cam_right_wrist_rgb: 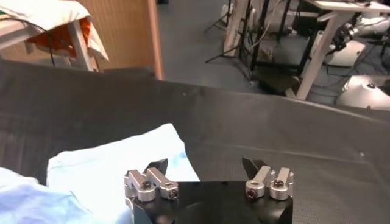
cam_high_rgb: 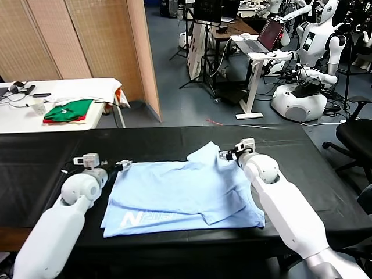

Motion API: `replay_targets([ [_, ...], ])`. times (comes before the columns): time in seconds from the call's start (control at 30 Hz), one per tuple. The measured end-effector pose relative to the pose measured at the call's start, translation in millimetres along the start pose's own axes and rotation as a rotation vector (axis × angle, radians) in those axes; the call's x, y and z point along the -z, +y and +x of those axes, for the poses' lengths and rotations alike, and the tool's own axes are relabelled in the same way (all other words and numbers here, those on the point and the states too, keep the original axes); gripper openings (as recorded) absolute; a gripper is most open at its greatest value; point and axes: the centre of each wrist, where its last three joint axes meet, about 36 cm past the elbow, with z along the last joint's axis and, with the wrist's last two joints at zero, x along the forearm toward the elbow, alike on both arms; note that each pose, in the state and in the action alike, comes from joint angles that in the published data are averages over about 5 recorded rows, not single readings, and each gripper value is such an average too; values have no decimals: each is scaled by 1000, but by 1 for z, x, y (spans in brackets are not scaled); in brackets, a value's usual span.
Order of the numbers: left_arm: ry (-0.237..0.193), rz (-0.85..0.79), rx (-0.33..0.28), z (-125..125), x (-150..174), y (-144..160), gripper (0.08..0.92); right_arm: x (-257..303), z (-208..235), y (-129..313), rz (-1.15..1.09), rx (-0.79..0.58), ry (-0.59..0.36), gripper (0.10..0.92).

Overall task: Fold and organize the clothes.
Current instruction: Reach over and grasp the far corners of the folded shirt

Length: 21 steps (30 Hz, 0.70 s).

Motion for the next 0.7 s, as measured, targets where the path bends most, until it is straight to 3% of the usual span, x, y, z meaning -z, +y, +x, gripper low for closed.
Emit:
replay_targets([
  [0.17, 14, -5, -3, 1, -6, 0, 854, -3, -8, 2, 6, 14, 26, 781],
  [0.43, 23, -18, -12, 2, -11, 1, 711, -6, -14, 3, 11, 27, 40, 367],
  [0.57, 26, -20, -16, 2, -11, 1, 519, -8, -15, 3, 5, 29, 43, 224],
  [0.7, 28, -23, -22, 2, -12, 0, 274, -11, -14, 2, 0, 31, 35, 179],
])
